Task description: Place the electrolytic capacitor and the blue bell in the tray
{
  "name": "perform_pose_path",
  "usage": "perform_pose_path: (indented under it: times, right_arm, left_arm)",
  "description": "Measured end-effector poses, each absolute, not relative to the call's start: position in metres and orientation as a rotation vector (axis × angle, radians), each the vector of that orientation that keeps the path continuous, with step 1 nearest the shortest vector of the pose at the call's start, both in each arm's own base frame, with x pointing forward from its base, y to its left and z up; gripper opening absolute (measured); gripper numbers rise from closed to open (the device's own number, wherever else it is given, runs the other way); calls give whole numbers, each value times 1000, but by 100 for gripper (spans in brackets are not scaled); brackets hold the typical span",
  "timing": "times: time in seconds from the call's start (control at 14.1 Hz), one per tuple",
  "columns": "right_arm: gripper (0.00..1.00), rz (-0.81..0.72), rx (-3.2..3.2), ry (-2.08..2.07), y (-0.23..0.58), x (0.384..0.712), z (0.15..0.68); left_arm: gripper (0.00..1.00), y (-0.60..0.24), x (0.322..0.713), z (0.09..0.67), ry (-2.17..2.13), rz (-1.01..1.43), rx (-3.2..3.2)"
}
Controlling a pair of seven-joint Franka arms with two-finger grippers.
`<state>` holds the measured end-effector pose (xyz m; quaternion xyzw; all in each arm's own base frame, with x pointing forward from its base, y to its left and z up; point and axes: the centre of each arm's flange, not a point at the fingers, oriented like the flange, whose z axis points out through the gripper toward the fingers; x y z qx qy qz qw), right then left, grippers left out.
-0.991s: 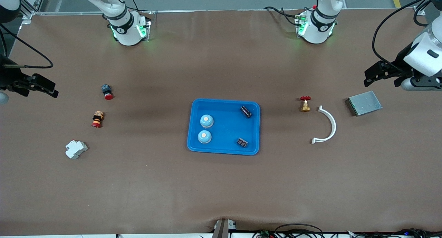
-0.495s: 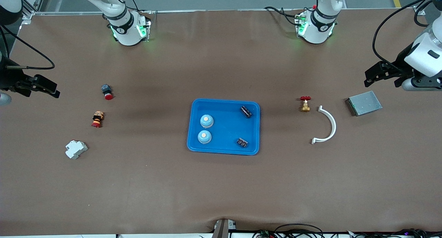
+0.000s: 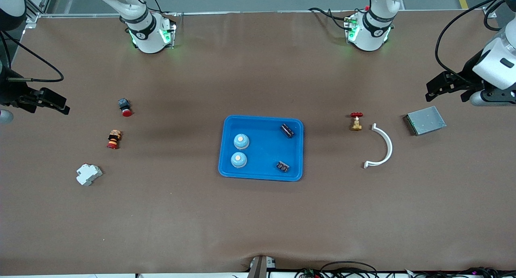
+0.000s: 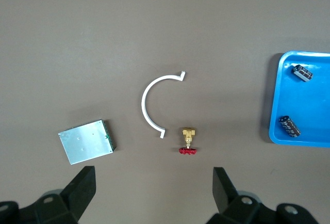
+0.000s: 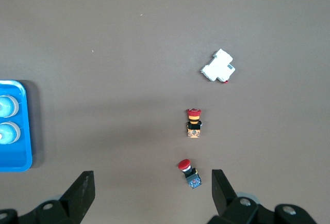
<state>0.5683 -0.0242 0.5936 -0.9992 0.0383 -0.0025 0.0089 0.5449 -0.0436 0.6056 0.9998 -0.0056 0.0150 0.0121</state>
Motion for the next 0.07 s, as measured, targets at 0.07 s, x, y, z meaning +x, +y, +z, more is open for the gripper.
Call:
perform_pose_path:
  times: [0.07]
  right_arm:
    - [100, -7, -3122, 121, -25, 568, 594]
  left_arm:
    - [100, -44, 545, 606, -17, 47, 3117]
